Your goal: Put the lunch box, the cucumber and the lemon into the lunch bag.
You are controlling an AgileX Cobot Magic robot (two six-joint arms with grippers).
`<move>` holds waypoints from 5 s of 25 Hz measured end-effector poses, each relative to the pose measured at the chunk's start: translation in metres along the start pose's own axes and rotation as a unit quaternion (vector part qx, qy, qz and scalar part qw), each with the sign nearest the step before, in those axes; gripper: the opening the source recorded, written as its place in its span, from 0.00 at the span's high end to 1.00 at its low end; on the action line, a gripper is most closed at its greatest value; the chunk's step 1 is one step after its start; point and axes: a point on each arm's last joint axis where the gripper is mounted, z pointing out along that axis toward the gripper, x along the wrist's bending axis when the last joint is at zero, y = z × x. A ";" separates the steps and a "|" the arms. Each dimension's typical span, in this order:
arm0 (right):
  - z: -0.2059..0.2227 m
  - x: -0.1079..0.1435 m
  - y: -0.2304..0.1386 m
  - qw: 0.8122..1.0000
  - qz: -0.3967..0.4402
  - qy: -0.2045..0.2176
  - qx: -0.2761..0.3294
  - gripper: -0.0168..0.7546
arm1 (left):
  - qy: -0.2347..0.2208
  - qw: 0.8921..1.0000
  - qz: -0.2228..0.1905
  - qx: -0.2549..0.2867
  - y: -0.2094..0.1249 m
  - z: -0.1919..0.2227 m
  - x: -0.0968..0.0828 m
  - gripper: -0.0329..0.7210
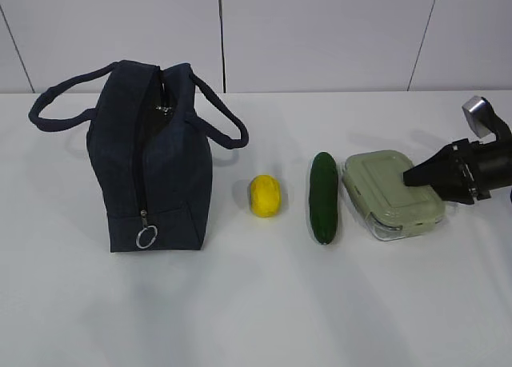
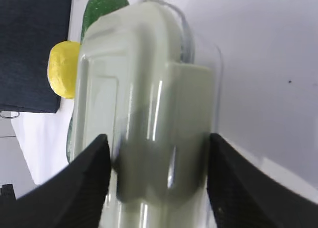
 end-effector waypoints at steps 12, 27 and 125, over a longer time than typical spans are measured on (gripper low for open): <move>0.000 0.000 0.000 1.000 0.000 0.002 0.001 0.45 | 0.000 1.000 0.000 0.000 0.000 0.000 0.000 0.64; 0.000 0.000 0.000 1.000 0.002 0.002 0.001 0.46 | -0.111 0.979 -0.095 0.145 0.078 0.059 0.000 0.64; -0.023 0.062 0.035 0.996 -0.006 -0.009 -0.091 0.51 | -0.125 0.927 0.005 0.354 0.209 0.332 0.029 0.93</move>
